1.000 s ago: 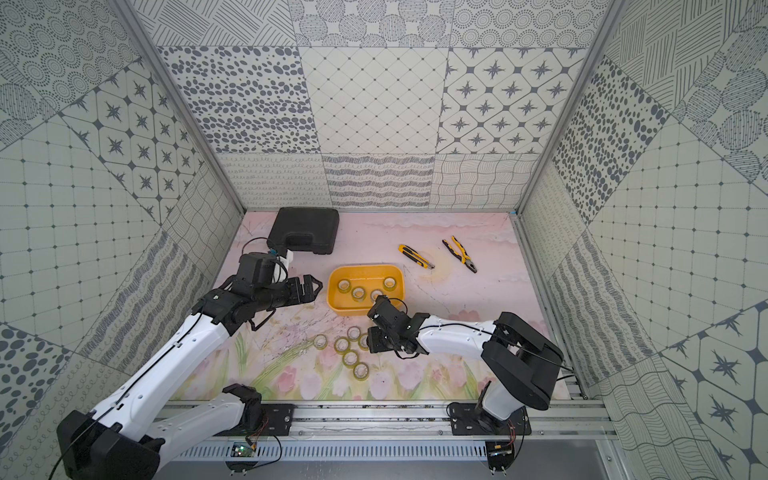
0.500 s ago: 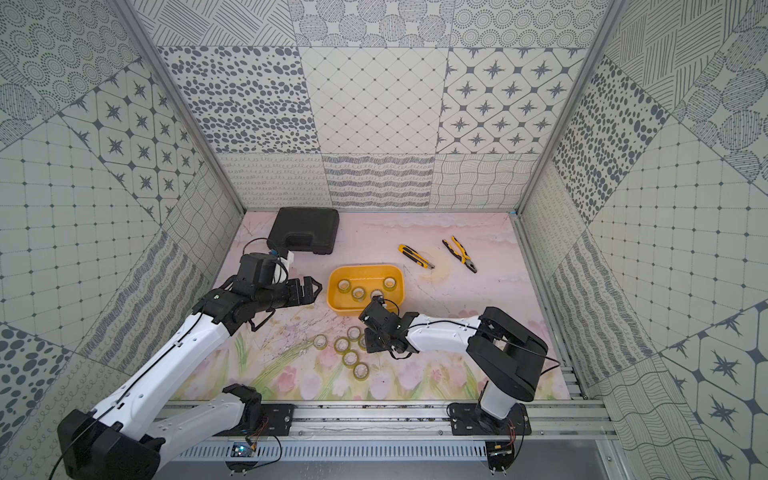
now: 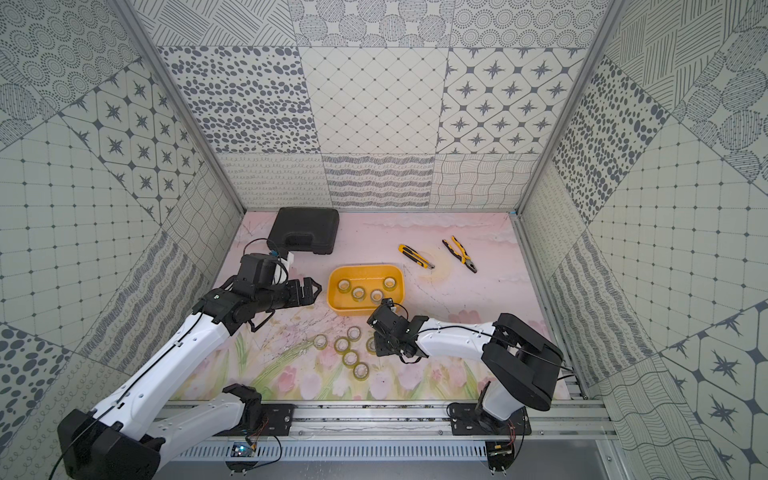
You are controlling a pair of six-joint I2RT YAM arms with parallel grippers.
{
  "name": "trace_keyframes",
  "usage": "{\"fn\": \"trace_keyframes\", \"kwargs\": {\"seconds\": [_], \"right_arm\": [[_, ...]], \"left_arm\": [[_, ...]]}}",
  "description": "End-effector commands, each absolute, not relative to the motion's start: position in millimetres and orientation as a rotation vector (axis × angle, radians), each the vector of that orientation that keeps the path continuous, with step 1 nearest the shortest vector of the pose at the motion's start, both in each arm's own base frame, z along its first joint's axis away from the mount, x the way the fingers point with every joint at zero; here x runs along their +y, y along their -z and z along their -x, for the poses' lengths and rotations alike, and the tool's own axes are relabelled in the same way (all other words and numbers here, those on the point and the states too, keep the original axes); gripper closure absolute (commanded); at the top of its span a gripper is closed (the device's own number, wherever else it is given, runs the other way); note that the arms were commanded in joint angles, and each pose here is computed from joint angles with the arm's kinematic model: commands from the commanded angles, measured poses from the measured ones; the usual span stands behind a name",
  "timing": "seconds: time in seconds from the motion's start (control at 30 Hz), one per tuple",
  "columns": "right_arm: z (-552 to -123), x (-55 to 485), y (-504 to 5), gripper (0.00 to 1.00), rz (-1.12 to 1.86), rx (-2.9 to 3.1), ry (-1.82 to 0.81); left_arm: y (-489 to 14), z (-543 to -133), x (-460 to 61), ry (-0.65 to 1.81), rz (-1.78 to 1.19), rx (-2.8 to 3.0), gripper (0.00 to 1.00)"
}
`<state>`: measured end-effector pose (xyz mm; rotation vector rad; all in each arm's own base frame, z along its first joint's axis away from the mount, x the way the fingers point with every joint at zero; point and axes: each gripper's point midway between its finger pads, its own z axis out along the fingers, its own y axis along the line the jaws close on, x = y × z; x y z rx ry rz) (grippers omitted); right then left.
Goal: Put the transparent tape into the storage box
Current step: Pick up the tape at the center of the board.
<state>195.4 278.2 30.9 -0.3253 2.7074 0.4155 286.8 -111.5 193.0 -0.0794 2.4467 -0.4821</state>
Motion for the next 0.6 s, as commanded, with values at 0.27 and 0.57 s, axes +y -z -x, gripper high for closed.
{"fn": "trace_keyframes", "kwargs": {"seconds": [0.27, 0.57], "right_arm": [[-199.0, 281.7, -78.9, 0.51, 0.375, 2.569, -0.55], [-198.7, 297.4, -63.1, 0.51, 0.427, 2.633, -0.554]], "left_arm": [[-194.2, -285.6, -114.4, 0.481, 0.017, 2.431, 0.01], [-192.9, -284.3, -114.3, 0.483, 0.021, 2.439, 0.01]]}}
